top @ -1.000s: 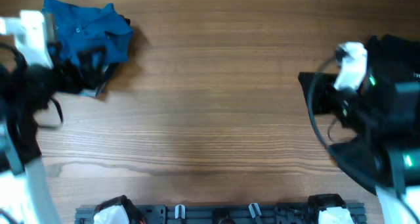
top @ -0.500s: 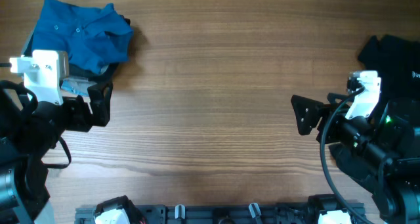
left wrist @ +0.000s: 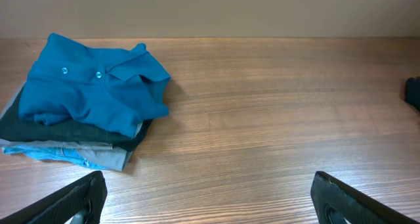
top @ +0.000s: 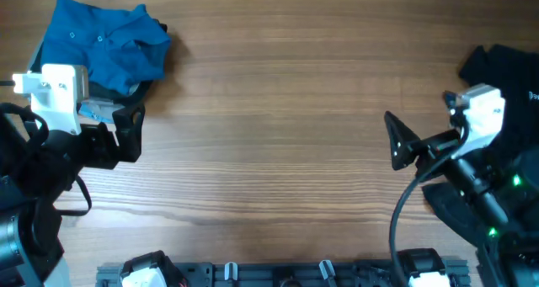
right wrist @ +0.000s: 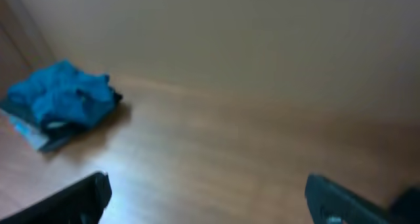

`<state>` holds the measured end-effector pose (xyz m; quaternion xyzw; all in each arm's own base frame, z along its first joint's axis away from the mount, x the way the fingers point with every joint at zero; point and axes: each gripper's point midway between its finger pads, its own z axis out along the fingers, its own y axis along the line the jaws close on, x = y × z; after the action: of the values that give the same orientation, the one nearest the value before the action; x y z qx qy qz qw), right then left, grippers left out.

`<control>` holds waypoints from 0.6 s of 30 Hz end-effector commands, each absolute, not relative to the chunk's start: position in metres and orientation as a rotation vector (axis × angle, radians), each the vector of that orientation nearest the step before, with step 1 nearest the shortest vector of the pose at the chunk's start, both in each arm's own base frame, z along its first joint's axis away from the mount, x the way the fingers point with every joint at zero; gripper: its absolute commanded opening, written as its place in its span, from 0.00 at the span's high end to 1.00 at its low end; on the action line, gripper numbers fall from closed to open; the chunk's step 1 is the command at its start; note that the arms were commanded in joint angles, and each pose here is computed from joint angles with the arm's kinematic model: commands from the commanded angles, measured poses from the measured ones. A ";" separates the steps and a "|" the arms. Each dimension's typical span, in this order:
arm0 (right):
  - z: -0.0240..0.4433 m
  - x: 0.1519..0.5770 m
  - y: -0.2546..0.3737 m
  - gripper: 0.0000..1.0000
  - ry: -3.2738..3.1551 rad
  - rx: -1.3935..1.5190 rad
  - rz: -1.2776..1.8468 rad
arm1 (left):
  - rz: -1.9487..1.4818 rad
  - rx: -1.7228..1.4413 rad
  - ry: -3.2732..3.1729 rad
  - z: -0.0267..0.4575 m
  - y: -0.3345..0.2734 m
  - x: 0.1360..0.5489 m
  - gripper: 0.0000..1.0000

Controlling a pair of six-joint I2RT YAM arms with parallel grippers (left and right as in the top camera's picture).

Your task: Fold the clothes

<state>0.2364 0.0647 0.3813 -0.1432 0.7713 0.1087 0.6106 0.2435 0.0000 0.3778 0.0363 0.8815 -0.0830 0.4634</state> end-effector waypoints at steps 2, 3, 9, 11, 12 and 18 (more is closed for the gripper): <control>0.352 0.229 0.063 0.00 1.652 -0.447 0.125 | -0.189 0.114 2.164 0.378 0.000 0.244 0.00; 0.340 0.228 0.063 0.00 1.651 -0.434 0.134 | -0.189 0.113 2.164 0.378 0.000 0.244 0.00; 0.251 0.222 0.063 0.00 1.631 -0.321 0.229 | -0.189 0.114 2.164 0.378 0.000 0.244 0.00; 0.229 0.223 0.063 0.00 1.607 -0.299 0.248 | -0.190 0.114 2.164 0.377 0.000 0.244 0.00; 0.221 0.224 0.063 0.00 1.602 -0.287 0.259 | -0.190 0.114 2.164 0.377 0.000 0.244 0.00; 0.201 0.232 0.065 0.00 1.501 -0.269 0.282 | -0.189 0.113 2.164 0.377 0.000 0.244 0.00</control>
<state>0.2296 0.0643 0.2087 -0.1340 0.6853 0.1134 0.7068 0.2435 -0.0001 0.3772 0.0361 0.8819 -0.0833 0.4626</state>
